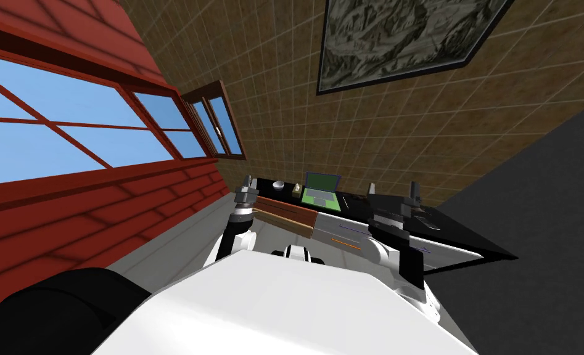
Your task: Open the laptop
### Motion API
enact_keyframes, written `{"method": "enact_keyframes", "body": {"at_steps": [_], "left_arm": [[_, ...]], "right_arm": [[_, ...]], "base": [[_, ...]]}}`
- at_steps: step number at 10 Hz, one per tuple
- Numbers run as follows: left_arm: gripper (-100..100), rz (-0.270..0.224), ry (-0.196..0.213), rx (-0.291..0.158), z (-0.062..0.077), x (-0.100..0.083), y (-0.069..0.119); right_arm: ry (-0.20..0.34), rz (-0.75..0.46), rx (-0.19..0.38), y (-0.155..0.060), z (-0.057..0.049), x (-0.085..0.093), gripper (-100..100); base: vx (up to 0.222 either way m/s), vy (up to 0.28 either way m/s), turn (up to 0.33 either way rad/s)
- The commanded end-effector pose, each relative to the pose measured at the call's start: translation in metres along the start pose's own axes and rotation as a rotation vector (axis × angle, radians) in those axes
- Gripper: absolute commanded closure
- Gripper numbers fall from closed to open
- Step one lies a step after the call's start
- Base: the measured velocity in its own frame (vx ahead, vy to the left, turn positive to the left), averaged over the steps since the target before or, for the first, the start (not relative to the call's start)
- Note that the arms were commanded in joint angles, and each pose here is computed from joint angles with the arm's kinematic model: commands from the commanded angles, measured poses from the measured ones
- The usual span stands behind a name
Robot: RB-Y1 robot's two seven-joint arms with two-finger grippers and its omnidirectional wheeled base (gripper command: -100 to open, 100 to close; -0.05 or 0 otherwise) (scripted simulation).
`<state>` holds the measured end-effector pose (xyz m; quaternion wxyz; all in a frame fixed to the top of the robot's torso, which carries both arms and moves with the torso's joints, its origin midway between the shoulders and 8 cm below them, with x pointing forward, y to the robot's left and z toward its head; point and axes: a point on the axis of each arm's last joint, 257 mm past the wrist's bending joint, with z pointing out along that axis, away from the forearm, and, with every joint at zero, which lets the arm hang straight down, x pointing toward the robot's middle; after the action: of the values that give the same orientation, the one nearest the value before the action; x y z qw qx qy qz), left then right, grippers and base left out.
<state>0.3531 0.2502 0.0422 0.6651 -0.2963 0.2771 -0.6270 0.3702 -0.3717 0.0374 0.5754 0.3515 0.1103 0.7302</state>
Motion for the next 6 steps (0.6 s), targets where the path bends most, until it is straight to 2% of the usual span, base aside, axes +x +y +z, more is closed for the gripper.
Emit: {"method": "enact_keyframes", "body": {"at_steps": [1,2,3,4,5,6], "left_arm": [[0,0.000,0.000,0.000,0.000,0.000,0.000],[0,0.000,0.000,0.000,0.000,0.000,0.000],[0,0.000,0.000,0.000,0.000,0.000,0.000],[0,0.000,0.000,0.000,0.000,0.000,0.000],[0,0.000,0.000,0.000,0.000,0.000,0.000],[0,0.000,0.000,0.000,0.000,0.000,0.000]], "right_arm": [[-0.034,0.073,-0.013,0.000,0.007,-0.013,-100],[-0.052,0.117,-0.023,0.000,0.013,-0.022,-100],[-0.064,0.135,-0.025,0.000,0.013,-0.025,-100],[-0.083,0.180,-0.037,0.000,0.019,-0.035,-100],[-0.095,0.199,-0.039,0.000,0.019,-0.038,-100],[-0.115,0.245,-0.052,0.000,0.024,-0.048,-100]], "base": [[0.009,-0.080,0.176],[0.007,-0.076,0.260],[0.008,-0.063,0.181],[-0.001,-0.080,0.297],[-0.004,-0.072,0.164],[0.004,-0.070,0.250]]}}
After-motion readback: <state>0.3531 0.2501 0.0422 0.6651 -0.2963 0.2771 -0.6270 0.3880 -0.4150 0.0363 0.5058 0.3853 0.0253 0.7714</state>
